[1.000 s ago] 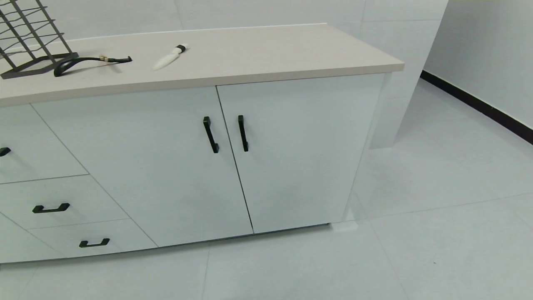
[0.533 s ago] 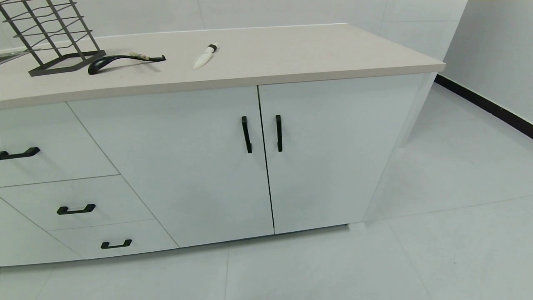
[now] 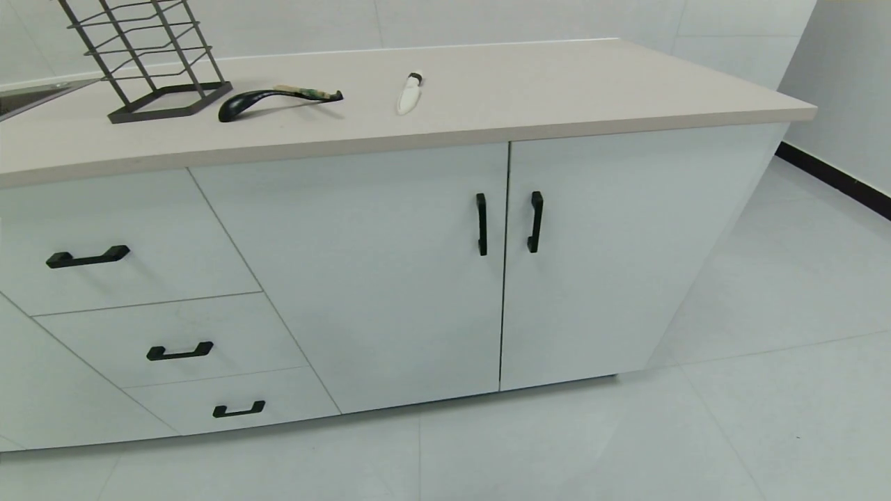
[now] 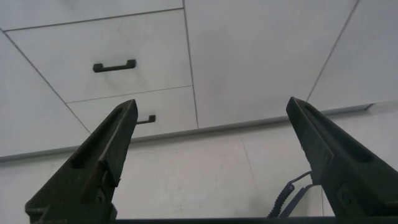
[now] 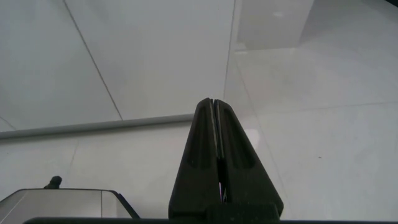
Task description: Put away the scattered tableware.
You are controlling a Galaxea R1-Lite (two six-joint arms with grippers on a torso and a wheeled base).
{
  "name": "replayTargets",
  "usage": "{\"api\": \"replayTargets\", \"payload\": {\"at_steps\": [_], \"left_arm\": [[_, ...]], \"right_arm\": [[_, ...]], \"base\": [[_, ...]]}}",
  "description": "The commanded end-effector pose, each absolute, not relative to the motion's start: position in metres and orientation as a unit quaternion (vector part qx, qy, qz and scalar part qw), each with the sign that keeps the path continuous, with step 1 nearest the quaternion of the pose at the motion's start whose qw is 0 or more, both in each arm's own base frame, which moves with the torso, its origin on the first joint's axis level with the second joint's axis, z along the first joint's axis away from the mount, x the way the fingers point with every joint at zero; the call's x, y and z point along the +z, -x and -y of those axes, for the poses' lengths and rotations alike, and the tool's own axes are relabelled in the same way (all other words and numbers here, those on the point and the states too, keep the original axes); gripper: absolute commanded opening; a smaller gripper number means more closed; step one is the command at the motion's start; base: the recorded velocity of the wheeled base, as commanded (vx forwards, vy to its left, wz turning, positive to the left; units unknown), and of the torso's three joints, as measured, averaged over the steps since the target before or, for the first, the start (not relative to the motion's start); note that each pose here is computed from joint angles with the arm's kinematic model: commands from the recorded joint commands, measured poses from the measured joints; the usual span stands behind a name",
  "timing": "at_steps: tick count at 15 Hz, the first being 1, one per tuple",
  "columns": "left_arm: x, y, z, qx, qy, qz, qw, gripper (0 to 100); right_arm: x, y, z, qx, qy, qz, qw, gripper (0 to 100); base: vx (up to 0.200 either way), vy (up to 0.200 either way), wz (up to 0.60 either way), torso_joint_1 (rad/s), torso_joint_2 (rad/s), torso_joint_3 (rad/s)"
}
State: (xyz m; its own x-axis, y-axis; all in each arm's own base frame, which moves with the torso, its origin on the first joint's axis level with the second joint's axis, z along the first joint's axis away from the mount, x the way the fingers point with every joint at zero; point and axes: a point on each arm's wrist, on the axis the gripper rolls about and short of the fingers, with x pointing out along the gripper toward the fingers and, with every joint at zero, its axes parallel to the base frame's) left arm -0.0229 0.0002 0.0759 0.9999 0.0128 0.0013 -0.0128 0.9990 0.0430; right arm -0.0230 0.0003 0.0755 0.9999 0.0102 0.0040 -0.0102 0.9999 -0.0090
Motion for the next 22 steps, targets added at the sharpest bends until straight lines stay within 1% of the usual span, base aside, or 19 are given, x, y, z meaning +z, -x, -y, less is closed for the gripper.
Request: {"api": "replayTargets", "payload": {"at_steps": [1, 2, 6, 17, 18, 21, 22], "left_arm": [[0.0759, 0.0229, -0.0002, 0.007, -0.021, 0.001, 1.000, 100], [0.0757, 0.0229, -0.0002, 0.007, -0.021, 0.000, 1.000, 100], [0.0757, 0.0229, -0.0002, 0.007, -0.020, 0.000, 1.000, 100], [0.0757, 0.0229, -0.0002, 0.007, -0.020, 0.000, 1.000, 100], [0.0757, 0.0229, -0.0002, 0.007, -0.020, 0.000, 1.000, 100], [0.0759, 0.0229, -0.0002, 0.007, -0.019, 0.001, 1.000, 100], [0.0759, 0.0229, -0.0002, 0.007, -0.019, 0.001, 1.000, 100]], "right_arm": [[0.0756, 0.0228, -0.0003, 0.005, 0.005, 0.001, 1.000, 0], [0.0756, 0.0228, -0.0003, 0.005, 0.005, 0.001, 1.000, 0], [0.0755, 0.0228, -0.0003, 0.006, 0.005, 0.000, 1.000, 0], [0.0755, 0.0228, -0.0003, 0.005, 0.005, 0.000, 1.000, 0], [0.0755, 0.0228, -0.0003, 0.005, 0.005, 0.000, 1.000, 0], [0.0755, 0.0228, -0.0003, 0.005, 0.004, 0.000, 1.000, 0], [0.0755, 0.0228, -0.0003, 0.005, 0.004, 0.000, 1.000, 0]], "base": [[0.000, 0.200, 0.00, 0.007, 0.01, 0.002], [0.000, 0.200, 0.00, -0.002, 0.01, 0.002], [0.000, 0.000, 0.00, 0.000, 0.00, 0.000], [0.000, 0.000, 0.60, 0.003, 0.00, 0.005], [0.000, 0.000, 0.00, 0.000, 0.00, 0.000], [0.000, 0.200, 0.00, -0.001, 0.00, 0.005], [0.200, 0.200, 0.00, 0.002, 0.00, 0.002]]}}
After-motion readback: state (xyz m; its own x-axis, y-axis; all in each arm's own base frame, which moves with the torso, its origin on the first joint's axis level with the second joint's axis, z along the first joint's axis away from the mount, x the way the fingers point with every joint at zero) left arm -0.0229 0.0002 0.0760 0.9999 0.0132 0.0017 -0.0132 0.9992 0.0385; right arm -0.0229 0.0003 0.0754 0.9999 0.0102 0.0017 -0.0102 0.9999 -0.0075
